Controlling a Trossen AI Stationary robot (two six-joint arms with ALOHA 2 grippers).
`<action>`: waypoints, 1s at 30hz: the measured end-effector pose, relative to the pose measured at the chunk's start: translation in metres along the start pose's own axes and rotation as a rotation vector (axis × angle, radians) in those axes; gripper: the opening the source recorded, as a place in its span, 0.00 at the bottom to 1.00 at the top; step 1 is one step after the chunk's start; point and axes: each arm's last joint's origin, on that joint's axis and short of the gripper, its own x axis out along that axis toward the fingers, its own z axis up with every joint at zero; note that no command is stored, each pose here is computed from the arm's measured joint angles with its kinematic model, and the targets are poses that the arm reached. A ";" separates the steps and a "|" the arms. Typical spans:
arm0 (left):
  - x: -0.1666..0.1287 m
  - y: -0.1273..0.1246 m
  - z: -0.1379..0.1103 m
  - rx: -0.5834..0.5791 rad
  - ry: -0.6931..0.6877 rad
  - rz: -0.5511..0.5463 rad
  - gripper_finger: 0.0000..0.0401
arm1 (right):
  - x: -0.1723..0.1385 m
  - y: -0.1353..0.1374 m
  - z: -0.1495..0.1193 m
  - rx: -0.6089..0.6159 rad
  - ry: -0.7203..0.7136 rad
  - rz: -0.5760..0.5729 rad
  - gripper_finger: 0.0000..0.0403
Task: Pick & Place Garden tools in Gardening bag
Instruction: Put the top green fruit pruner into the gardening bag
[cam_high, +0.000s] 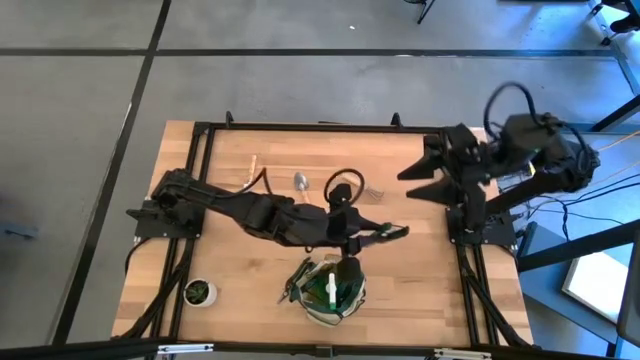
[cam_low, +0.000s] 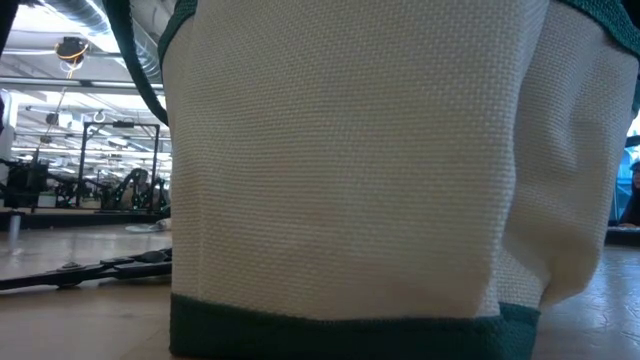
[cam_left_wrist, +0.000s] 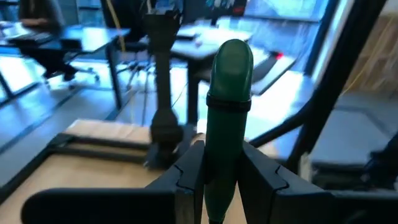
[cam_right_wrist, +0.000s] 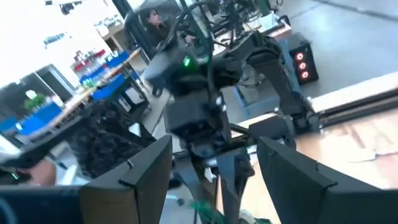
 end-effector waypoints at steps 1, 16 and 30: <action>-0.001 -0.001 0.002 -0.009 -0.010 -0.006 0.16 | 0.001 0.004 -0.003 -0.025 -0.001 -0.003 0.59; -0.023 -0.041 -0.004 -0.111 -0.030 -0.037 0.16 | 0.005 0.082 -0.061 -0.220 -0.034 -0.140 0.59; -0.042 -0.097 -0.059 -0.346 -0.107 0.082 0.16 | -0.006 0.150 -0.135 -0.222 0.032 -0.079 0.59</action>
